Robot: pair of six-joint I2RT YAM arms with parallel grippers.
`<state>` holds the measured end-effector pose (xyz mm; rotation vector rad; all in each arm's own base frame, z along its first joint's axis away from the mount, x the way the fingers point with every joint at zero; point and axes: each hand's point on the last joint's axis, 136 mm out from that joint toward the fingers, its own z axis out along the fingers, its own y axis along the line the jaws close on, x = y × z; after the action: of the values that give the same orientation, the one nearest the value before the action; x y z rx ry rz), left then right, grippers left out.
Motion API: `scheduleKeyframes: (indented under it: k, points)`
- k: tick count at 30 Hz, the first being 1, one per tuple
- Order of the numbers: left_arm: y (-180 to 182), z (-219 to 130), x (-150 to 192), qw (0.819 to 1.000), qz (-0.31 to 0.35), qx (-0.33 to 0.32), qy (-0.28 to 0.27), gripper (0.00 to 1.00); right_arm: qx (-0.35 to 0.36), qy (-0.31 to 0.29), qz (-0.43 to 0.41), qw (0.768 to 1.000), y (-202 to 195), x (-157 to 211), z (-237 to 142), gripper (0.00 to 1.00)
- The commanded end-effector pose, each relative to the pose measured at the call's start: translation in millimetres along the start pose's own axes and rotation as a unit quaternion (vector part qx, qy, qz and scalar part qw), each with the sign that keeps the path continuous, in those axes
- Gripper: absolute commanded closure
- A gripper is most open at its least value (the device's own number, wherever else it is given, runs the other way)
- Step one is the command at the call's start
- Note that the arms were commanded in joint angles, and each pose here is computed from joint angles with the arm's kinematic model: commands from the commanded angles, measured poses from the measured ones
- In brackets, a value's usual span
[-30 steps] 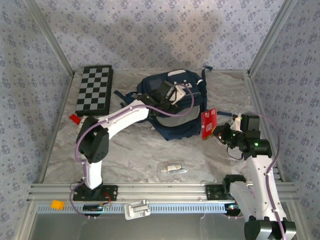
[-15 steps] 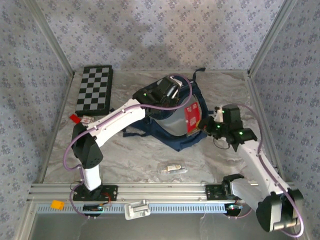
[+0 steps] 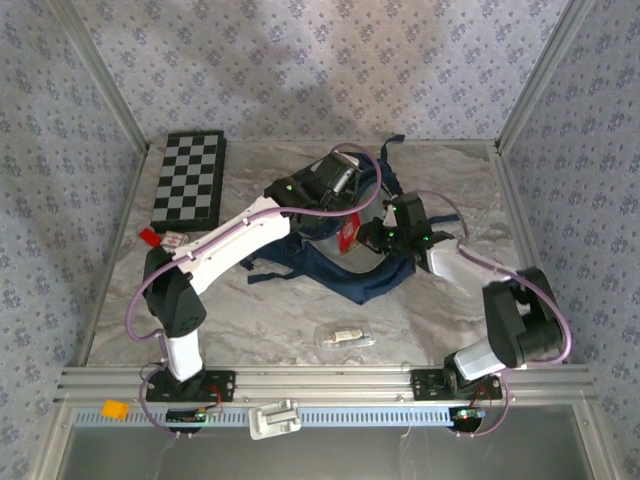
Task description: Pack the student bag
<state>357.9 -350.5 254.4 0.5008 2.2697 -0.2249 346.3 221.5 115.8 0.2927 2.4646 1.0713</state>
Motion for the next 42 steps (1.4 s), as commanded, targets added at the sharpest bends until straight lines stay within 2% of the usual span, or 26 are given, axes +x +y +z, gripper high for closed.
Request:
scheduleKeyframes:
  k: [1, 3, 6, 9, 15, 19, 23, 25, 28, 31, 36, 38, 42]
  points:
    - [7, -30, -38, 0.997, -0.035, 0.000, -0.064, 1.00, -0.011, -0.022, -0.024, 0.999, 5, -22, 11, 0.90]
    - [6, -30, -37, 0.998, -0.034, 0.001, -0.062, 1.00, -0.004, -0.025, -0.023, 0.999, -2, -29, 18, 0.85]
    - [6, -29, -36, 0.998, -0.034, 0.000, -0.060, 1.00, 0.047, -0.027, -0.039, 0.998, -19, -36, 22, 0.74]
    - [10, -30, -35, 0.998, -0.030, -0.007, -0.058, 1.00, 0.052, -0.029, -0.048, 0.997, -22, -33, 16, 0.64]
    - [11, -23, -25, 0.999, -0.034, -0.002, -0.041, 1.00, 0.106, -0.066, -0.079, 0.989, -27, -24, -32, 0.53]
    - [8, -17, -17, 0.998, -0.051, 0.020, -0.025, 0.99, 0.159, -0.096, -0.081, 0.979, -34, -14, -79, 0.50]
    - [-4, -16, -11, 0.996, -0.069, 0.063, -0.014, 0.91, 0.143, -0.106, -0.085, 0.980, -20, 1, -106, 0.49]
    - [-11, -17, -6, 0.994, -0.074, 0.086, -0.005, 0.82, 0.146, -0.099, -0.087, 0.981, -16, 11, -116, 0.49]
    - [-8, -22, 4, 0.993, -0.087, 0.085, 0.009, 0.71, 0.133, -0.093, -0.091, 0.983, -7, 22, -126, 0.48]
    - [2, -34, 12, 0.991, -0.105, 0.087, 0.002, 0.60, 0.100, -0.073, -0.087, 0.988, 5, 34, -125, 0.47]
    - [37, -41, 32, 0.979, -0.178, 0.096, -0.007, 0.51, 0.095, -0.036, -0.096, 0.990, 15, 48, -110, 0.47]
    - [55, -33, 45, 0.969, -0.224, 0.102, 0.000, 0.50, 0.097, -0.027, -0.099, 0.990, 17, 52, -101, 0.47]
    - [90, -8, 71, 0.938, -0.327, 0.115, 0.023, 0.48, 0.082, 0.003, -0.097, 0.992, 24, 69, -73, 0.47]
